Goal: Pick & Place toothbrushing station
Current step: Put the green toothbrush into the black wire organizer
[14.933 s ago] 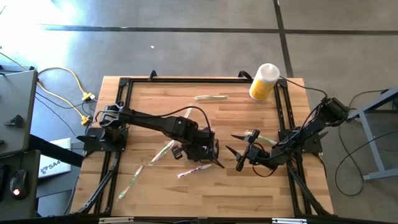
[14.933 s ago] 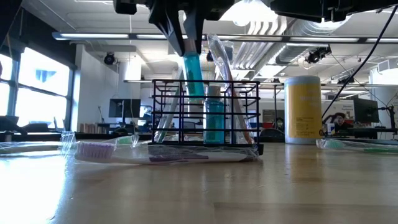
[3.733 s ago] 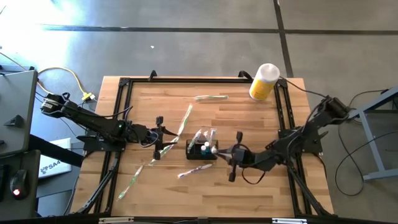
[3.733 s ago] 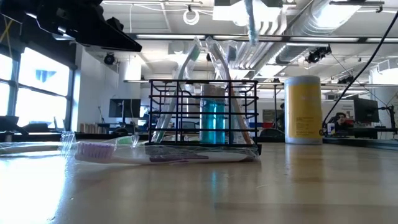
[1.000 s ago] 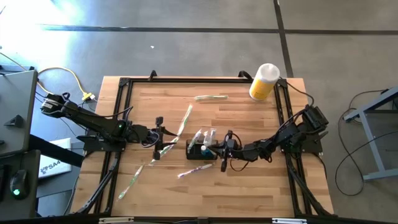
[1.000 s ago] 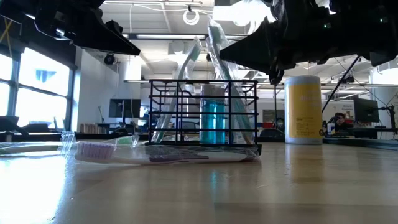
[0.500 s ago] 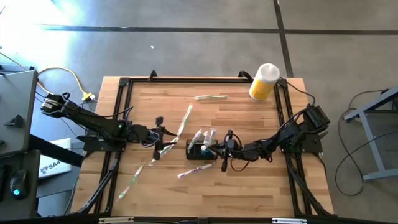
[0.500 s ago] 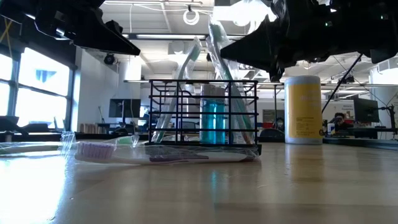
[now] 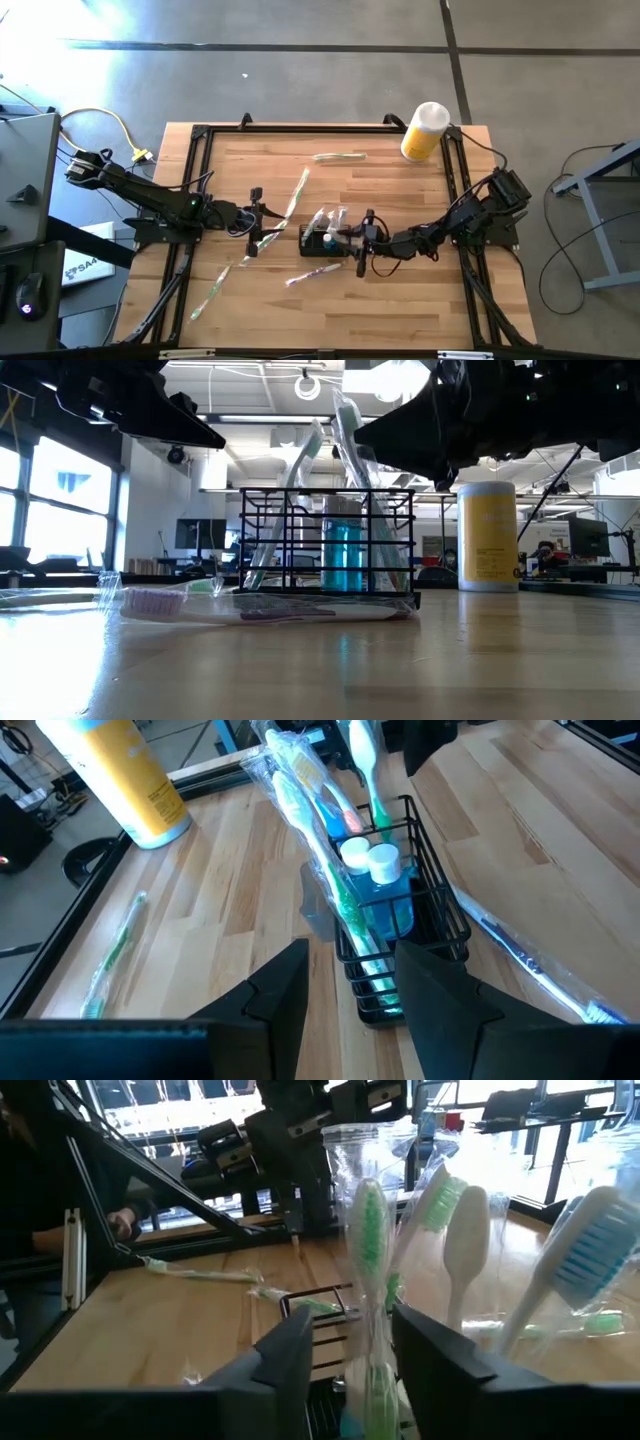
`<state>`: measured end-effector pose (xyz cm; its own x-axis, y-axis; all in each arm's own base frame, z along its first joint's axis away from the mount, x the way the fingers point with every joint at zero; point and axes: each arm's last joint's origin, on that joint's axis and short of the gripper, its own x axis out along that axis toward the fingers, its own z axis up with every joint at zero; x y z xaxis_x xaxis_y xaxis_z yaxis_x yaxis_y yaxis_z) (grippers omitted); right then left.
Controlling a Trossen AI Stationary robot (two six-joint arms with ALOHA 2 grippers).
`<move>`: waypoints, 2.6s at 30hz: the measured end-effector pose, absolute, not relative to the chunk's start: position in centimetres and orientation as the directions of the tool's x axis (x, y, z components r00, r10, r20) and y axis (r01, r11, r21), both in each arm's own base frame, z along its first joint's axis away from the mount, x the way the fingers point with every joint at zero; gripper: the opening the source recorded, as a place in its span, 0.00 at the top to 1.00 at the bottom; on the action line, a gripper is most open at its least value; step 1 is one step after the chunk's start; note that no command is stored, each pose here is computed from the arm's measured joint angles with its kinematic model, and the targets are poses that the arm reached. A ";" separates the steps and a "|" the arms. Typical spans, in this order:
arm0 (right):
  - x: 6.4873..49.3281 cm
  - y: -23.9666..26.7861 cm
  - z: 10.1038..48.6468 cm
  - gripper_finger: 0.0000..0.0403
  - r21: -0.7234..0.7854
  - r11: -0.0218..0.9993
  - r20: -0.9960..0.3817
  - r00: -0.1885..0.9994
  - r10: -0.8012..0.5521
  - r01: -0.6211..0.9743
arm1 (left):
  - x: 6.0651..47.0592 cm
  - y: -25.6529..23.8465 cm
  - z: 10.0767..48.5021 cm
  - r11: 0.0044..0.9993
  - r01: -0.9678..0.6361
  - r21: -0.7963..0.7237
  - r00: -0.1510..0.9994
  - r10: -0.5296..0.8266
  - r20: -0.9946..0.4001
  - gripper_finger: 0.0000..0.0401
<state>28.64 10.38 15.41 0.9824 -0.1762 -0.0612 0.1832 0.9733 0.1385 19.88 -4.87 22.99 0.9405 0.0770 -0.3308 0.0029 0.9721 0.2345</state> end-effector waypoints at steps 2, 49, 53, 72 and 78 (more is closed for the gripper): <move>28.6 10.4 15.4 0.62 0.121 0.976 -0.061 0.982 -0.176 0.182 | 19.9 -4.9 23.0 0.972 0.003 0.235 0.940 0.077 -0.331 0.64; 21.2 17.1 22.3 0.55 -0.114 0.945 0.076 0.951 -0.300 0.307 | 24.5 8.1 30.0 0.901 -0.434 0.022 0.682 0.345 -0.645 0.64; 21.2 17.1 22.1 0.55 -0.115 0.945 0.063 0.952 -0.300 0.305 | 25.9 11.0 26.7 0.901 -0.428 -0.070 0.623 0.238 -0.745 0.64; 21.2 17.1 21.6 0.55 -0.080 0.951 0.039 0.954 -0.298 0.300 | 30.9 13.8 16.1 0.869 -0.430 -0.245 0.513 0.013 -0.858 0.64; 21.2 17.2 21.6 0.55 -0.079 0.951 0.039 0.954 -0.296 0.298 | 31.2 14.0 14.9 0.865 -0.443 -0.235 0.488 0.013 -0.873 0.64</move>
